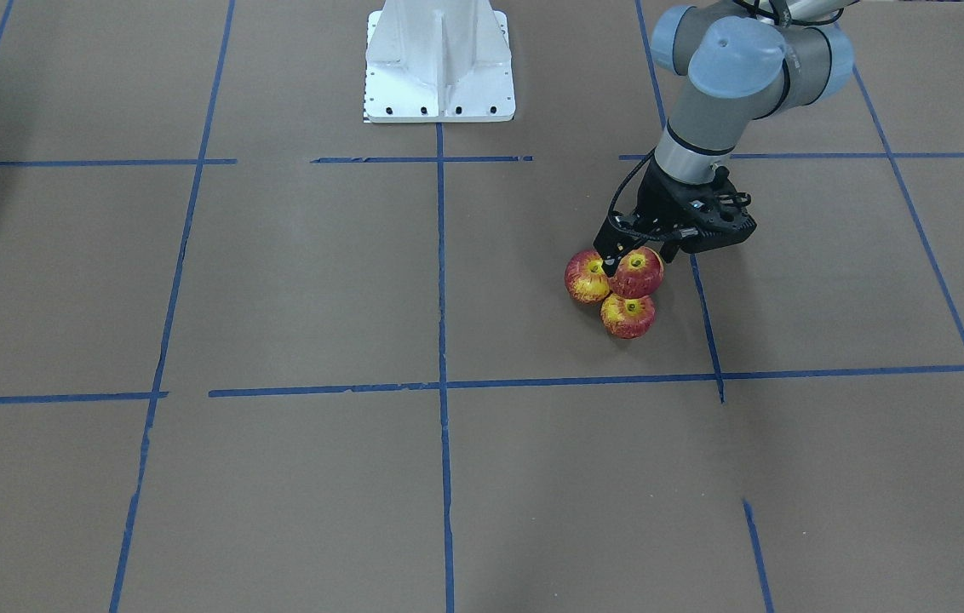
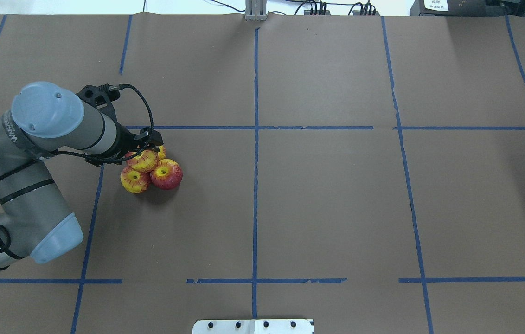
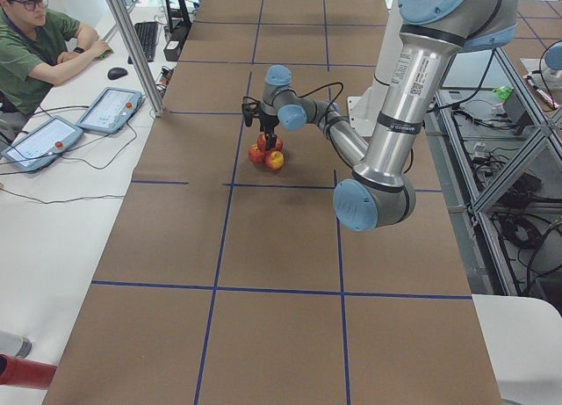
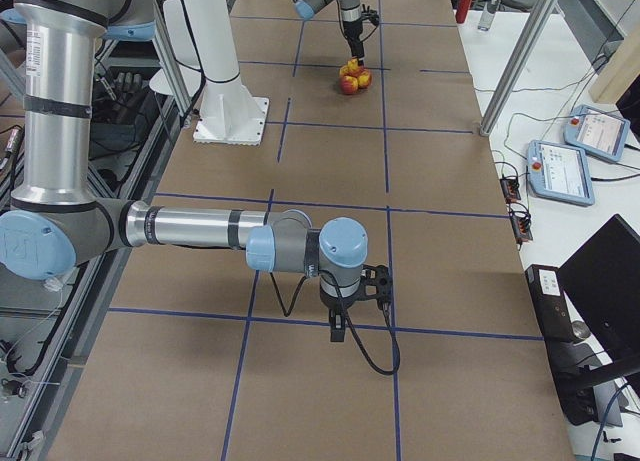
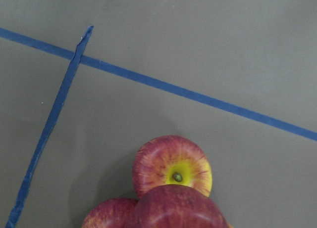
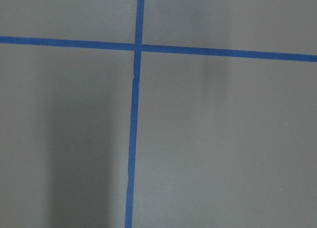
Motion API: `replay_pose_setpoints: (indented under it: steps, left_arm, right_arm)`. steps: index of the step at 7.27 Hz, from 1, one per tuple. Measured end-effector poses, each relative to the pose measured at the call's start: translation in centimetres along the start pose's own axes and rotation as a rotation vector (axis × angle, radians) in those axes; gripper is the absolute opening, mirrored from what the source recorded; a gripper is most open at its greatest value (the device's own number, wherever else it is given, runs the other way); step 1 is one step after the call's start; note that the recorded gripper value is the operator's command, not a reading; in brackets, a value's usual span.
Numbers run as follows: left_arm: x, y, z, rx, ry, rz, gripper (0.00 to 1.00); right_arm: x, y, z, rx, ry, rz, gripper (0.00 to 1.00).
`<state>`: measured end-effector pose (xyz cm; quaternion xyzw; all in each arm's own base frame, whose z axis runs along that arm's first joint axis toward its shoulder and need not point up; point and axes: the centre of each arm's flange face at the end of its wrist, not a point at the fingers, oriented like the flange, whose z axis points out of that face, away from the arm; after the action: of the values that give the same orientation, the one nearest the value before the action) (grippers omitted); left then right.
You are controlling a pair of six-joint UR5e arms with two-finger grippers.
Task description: Stack apples
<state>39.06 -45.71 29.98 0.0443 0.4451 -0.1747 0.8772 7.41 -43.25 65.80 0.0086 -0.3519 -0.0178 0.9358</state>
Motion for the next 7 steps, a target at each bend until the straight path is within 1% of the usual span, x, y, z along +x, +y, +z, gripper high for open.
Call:
replay_pose_setpoints:
  steps: [1,3,4,6,7]
  left_arm:
    - [-0.2,-0.7,-0.8,0.012,0.006,0.008,1.0]
    - [-3.9,-3.8,-1.7,0.038,-0.032,0.053,1.0]
    - [-7.2,-6.1,-2.4,0.022,-0.055,0.109,1.0]
    - [-16.4,-10.3,-4.4,-0.041,-0.099,0.289,1.0]
    - [-21.7,-11.8,-5.7,-0.069,-0.118,0.378,1.0]
  right_arm:
    - [0.0,0.0,0.0,0.0,0.0,0.0,1.0]
    - [0.0,0.0,0.0,0.0,0.0,0.0,1.0]
    - [0.0,0.0,0.0,0.0,0.0,0.0,1.0]
    - [0.0,0.0,0.0,0.0,0.0,0.0,1.0]
    - [0.0,0.0,0.0,0.0,0.0,0.0,1.0]
